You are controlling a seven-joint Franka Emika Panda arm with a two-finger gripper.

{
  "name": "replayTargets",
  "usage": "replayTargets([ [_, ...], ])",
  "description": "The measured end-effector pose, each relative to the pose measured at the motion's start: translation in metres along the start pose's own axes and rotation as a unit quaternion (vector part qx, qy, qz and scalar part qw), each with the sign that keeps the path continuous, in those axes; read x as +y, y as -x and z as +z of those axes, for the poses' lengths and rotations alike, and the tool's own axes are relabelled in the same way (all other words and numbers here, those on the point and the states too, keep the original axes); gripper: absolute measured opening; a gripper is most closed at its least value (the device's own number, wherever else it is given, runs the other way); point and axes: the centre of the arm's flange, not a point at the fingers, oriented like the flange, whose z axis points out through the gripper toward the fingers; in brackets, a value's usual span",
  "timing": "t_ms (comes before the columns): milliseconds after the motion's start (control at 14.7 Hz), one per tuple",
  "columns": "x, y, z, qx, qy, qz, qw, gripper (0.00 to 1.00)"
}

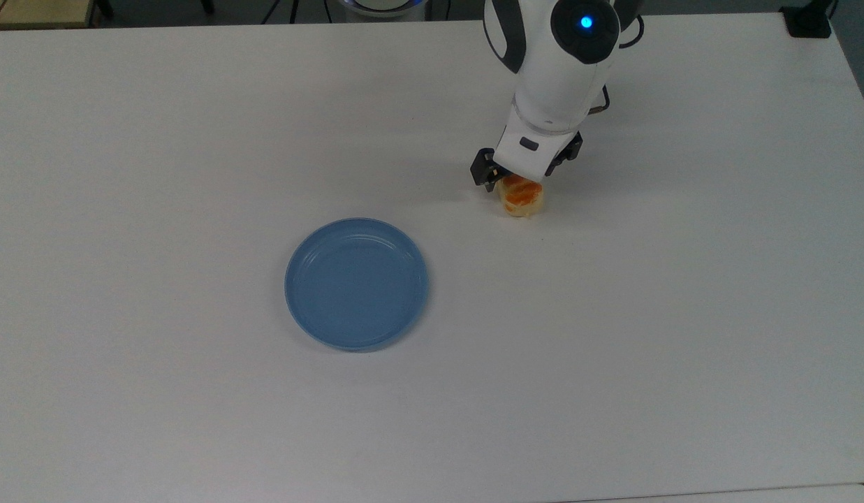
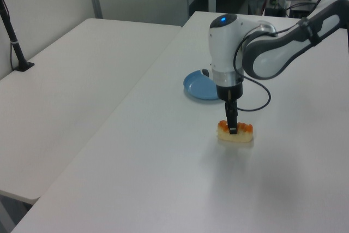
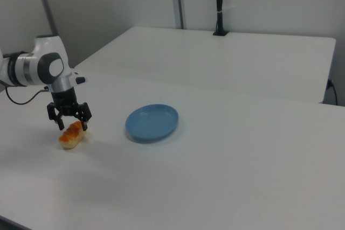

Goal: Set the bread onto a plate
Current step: 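Lift the bread roll and carry it over the blue plate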

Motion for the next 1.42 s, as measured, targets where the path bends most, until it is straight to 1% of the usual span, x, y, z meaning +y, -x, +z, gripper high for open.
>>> replayTargets([
  [136, -0.004, 0.001, 0.016, -0.004, 0.002, -0.001, 1.0000, 1.00],
  [407, -0.012, 0.006, 0.029, -0.011, 0.007, 0.000, 0.9999, 0.99],
  [475, -0.014, 0.007, 0.029, -0.011, 0.009, 0.000, 0.9999, 0.86],
  [543, -0.015, 0.007, 0.029, -0.011, 0.010, -0.002, 0.9999, 0.69],
  [610, -0.015, 0.007, 0.029, -0.011, 0.011, -0.002, 0.9999, 0.58],
  [678, -0.015, 0.007, 0.027, -0.009, 0.011, -0.002, 0.9999, 0.43],
  [746, -0.015, 0.006, 0.026, -0.008, 0.011, -0.002, 0.9999, 0.37],
  [814, -0.014, 0.006, 0.023, -0.005, 0.010, -0.001, 0.9999, 0.35],
  [882, -0.010, 0.005, 0.016, 0.001, 0.010, 0.002, 0.9999, 0.35],
  [1017, 0.011, 0.000, -0.011, 0.025, 0.010, 0.013, 0.9995, 0.36],
  [1221, 0.082, -0.006, -0.055, 0.052, 0.022, 0.020, 0.9982, 0.40],
  [1424, 0.157, -0.003, -0.078, 0.070, 0.036, 0.026, 0.9965, 0.47],
])
